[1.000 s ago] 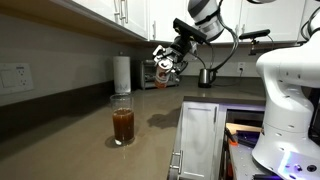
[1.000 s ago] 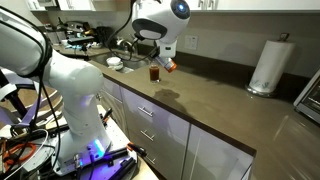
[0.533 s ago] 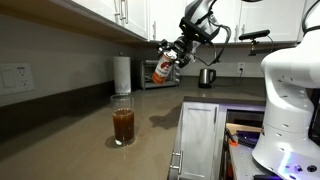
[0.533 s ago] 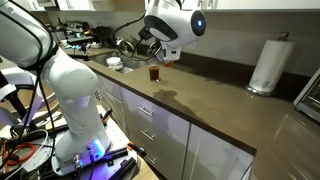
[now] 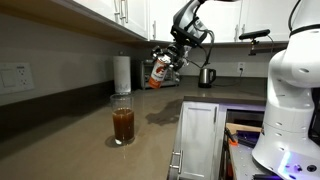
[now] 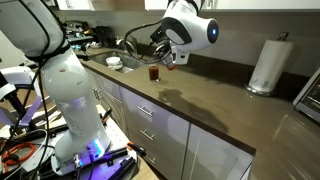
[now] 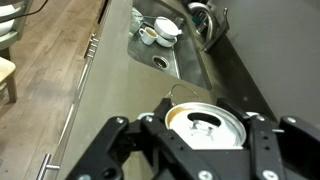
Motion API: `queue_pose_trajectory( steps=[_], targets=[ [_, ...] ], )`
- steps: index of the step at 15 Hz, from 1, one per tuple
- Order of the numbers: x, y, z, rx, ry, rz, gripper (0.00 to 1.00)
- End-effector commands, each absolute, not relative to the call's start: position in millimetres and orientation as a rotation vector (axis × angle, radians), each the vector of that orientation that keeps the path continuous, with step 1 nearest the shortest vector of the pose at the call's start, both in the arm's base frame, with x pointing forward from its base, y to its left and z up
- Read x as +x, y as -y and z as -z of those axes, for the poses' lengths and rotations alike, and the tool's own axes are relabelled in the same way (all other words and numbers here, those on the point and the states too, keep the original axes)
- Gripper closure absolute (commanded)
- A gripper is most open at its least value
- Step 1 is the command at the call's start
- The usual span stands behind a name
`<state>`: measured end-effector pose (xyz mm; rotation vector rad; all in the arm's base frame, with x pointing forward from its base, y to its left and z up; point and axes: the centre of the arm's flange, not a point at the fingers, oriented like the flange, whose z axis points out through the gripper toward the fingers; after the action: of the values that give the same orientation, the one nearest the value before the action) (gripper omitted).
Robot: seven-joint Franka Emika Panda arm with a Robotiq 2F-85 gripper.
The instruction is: Pour the juice in the can into the glass.
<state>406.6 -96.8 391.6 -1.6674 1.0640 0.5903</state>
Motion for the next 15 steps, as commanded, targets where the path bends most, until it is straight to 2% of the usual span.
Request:
queue_pose_trajectory(
  steps=[1, 15],
  targets=[
    [438.3, 103.5, -383.8, -1.662, -1.073, -0.633, 0.73],
    [485.8, 125.5, -336.3, -1.552, -1.055, -0.84, 0.73]
  ],
)
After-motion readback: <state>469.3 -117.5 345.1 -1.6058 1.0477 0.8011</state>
